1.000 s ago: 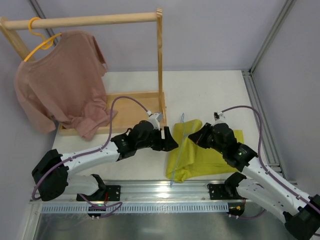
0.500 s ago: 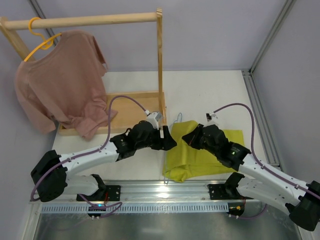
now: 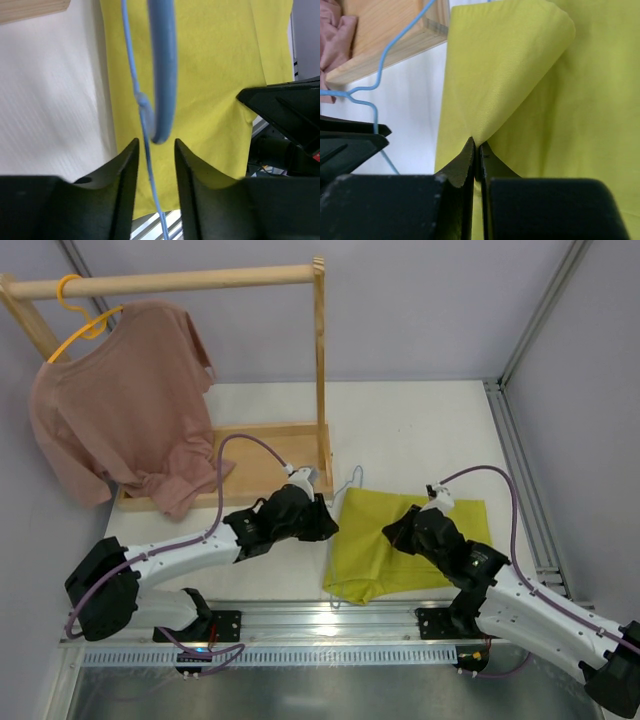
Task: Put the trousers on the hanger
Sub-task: Place trousers on hanger
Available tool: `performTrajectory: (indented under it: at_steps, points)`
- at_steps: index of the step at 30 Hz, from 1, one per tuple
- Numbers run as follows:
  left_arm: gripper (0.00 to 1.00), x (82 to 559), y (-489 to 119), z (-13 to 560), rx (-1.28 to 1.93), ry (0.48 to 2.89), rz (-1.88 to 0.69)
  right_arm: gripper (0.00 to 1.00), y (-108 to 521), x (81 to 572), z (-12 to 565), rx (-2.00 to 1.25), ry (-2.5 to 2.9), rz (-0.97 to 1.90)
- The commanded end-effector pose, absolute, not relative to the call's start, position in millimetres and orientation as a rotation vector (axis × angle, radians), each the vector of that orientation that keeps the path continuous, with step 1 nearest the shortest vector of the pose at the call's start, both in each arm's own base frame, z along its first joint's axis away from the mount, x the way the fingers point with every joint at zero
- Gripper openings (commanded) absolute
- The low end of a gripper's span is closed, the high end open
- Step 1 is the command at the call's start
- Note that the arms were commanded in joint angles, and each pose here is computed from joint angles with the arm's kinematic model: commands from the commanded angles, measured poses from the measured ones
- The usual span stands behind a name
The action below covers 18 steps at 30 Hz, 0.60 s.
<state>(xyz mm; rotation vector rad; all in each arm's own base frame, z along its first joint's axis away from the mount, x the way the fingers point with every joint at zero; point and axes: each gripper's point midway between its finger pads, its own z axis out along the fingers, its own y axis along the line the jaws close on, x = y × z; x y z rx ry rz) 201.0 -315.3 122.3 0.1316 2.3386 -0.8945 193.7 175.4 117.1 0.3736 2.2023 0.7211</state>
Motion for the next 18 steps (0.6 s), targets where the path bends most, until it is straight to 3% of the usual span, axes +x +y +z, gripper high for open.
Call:
performTrajectory:
  at_steps: [1,5,11,18]
  points:
    - [0.32,207.6,-318.7,126.3,0.101,2.303,-0.903,0.04,159.7,195.8,108.9,0.386,2.193,0.620]
    - [0.00,206.4,-321.4,120.9,0.070,2.342,-0.905,0.04,133.9,194.1,99.4,0.425,2.227,0.443]
    - [0.00,197.2,-332.5,104.0,0.019,2.393,-0.978,0.04,114.4,204.7,100.8,0.399,2.277,0.253]
    - [0.00,198.4,-315.2,79.7,-0.052,2.453,-0.850,0.04,84.5,220.7,141.2,0.424,2.232,0.102]
